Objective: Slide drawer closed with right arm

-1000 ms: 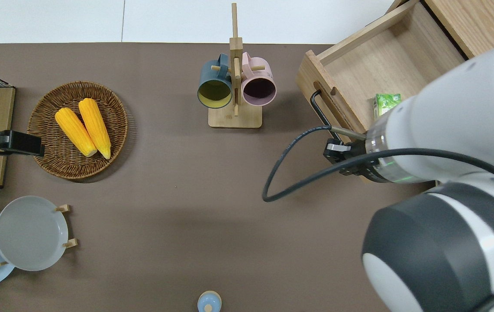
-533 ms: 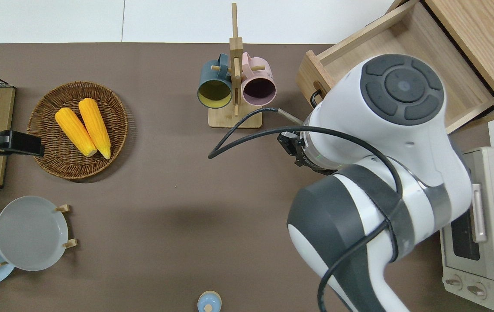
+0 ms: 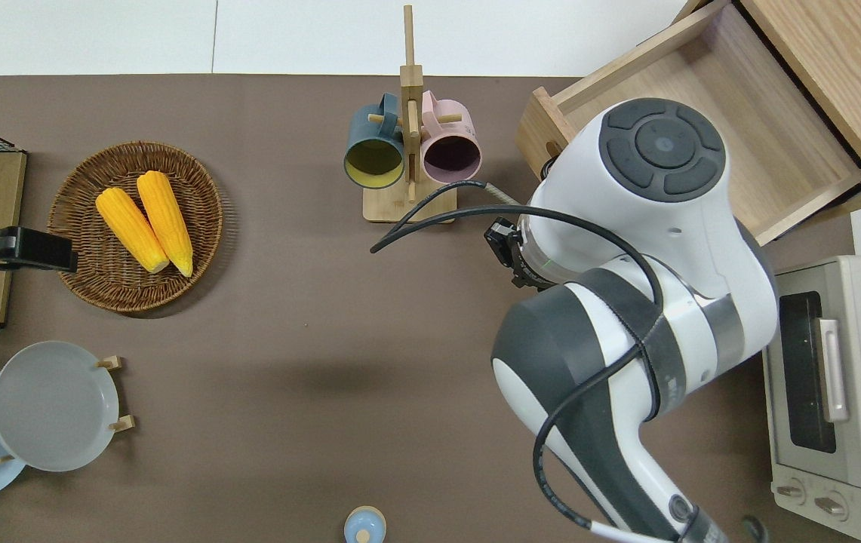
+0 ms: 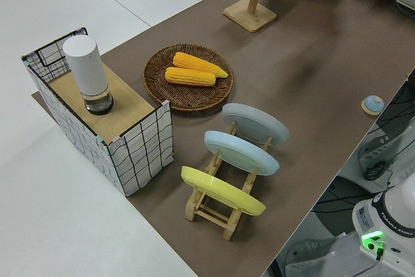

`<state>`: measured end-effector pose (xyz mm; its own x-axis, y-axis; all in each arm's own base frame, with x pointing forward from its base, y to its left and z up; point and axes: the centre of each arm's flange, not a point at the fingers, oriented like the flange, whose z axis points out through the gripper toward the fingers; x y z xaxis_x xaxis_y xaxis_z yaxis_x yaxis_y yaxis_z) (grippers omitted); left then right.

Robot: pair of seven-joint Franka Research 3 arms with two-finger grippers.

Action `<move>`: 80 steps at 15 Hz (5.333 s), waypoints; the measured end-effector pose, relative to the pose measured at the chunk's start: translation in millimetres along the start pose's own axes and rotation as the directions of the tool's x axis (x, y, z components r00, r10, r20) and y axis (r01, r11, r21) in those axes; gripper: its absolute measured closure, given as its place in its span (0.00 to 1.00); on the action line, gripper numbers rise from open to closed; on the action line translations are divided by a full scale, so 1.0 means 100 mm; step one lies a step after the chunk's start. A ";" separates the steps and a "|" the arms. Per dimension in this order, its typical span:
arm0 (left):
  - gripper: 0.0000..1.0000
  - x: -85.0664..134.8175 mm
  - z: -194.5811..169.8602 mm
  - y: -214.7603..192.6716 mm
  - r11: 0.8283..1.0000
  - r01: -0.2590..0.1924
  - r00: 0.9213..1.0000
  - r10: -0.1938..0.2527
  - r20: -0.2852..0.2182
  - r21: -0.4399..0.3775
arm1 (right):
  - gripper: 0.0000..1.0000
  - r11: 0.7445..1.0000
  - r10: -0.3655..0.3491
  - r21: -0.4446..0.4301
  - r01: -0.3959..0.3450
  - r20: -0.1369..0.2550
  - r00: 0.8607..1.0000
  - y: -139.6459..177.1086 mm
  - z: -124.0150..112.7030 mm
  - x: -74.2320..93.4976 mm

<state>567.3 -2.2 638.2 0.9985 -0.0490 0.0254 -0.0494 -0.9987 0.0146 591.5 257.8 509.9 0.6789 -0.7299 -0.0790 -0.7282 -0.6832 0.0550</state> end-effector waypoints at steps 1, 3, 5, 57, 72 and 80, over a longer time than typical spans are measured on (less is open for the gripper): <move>0.00 0.00 0.00 0.00 1.000 0.000 1.000 0.000 0.000 0.000 | 0.99 1.000 0.014 -0.005 -0.014 0.001 1.000 0.01 0.03 0.04; 0.00 0.00 0.00 0.00 1.000 0.000 1.000 0.000 0.000 0.000 | 0.99 0.999 0.034 -0.015 -0.034 0.001 0.999 0.02 0.09 0.14; 0.01 0.00 0.00 0.00 1.000 0.000 1.000 0.000 0.000 0.000 | 0.99 0.998 0.051 -0.028 -0.051 0.002 0.999 0.03 0.17 0.24; 0.00 0.00 0.00 0.00 1.000 0.000 1.000 0.000 0.000 0.000 | 0.99 0.996 -0.023 0.086 0.032 -0.096 0.995 1.28 0.06 2.59; 0.00 0.00 0.00 0.00 1.000 0.000 1.000 0.000 0.000 0.000 | 0.99 0.991 -0.082 0.099 0.092 -0.094 0.992 1.51 0.04 2.83; 0.00 0.00 0.00 0.00 1.000 0.000 1.000 0.000 0.000 0.000 | 0.99 0.989 -0.098 0.098 0.107 -0.094 0.991 1.50 0.04 2.83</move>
<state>567.3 -2.2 638.2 0.9985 -0.0490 0.0254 -0.0493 -0.9987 0.0146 674.2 -51.2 491.5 0.7525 -0.6585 0.0102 -0.6572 -0.7519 -0.0520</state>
